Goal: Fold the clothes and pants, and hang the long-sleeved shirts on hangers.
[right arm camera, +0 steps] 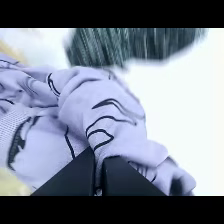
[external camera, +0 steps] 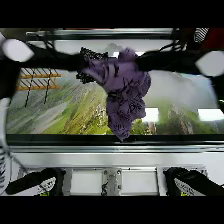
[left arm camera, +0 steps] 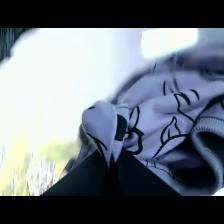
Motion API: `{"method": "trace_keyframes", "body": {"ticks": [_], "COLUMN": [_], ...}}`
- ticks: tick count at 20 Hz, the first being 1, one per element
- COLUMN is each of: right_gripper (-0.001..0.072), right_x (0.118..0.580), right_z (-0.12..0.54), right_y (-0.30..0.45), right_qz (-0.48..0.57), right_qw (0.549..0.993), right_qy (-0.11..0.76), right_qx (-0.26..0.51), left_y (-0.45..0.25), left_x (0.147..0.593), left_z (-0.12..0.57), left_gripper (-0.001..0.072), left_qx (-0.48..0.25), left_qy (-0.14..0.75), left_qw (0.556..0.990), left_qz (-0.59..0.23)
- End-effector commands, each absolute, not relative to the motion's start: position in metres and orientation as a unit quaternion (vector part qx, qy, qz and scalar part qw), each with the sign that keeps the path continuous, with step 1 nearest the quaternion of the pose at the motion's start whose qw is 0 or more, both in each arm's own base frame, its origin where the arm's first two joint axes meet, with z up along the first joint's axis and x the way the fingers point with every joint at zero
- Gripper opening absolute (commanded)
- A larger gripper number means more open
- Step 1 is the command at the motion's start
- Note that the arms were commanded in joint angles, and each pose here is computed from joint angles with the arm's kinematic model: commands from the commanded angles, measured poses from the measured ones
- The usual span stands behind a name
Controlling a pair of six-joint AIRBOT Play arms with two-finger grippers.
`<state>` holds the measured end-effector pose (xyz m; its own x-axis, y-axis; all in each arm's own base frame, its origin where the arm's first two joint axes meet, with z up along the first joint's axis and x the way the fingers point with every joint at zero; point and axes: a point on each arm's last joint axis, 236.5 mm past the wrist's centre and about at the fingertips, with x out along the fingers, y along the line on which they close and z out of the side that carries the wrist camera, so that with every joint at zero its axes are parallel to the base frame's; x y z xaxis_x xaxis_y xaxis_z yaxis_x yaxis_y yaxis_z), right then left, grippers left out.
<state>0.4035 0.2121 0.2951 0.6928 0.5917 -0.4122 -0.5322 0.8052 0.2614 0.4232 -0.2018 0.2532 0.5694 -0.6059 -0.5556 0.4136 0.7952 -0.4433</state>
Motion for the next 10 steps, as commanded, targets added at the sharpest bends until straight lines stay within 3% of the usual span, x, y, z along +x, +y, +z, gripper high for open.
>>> {"method": "trace_keyframes", "body": {"ticks": [1, 6, 10], "right_gripper": [0.0016, 0.0016, 0.0015], "right_x": [0.330, 0.240, 0.216], "right_z": [0.416, 0.491, 0.504], "right_y": [0.187, 0.158, 0.151], "right_qz": [0.317, 0.320, 0.322], "right_qw": [0.942, 0.946, 0.943], "right_qy": [0.100, -0.019, -0.034], "right_qx": [0.051, 0.052, 0.079], "left_y": [-0.188, -0.193, -0.179], "left_x": [0.345, 0.219, 0.201], "left_z": [0.434, 0.560, 0.578], "left_gripper": [0.0023, 0.0022, 0.0022], "left_qx": [-0.120, -0.135, -0.160], "left_qy": [0.140, -0.054, -0.120], "left_qw": [0.927, 0.904, 0.898], "left_qz": [-0.326, -0.401, -0.391]}}
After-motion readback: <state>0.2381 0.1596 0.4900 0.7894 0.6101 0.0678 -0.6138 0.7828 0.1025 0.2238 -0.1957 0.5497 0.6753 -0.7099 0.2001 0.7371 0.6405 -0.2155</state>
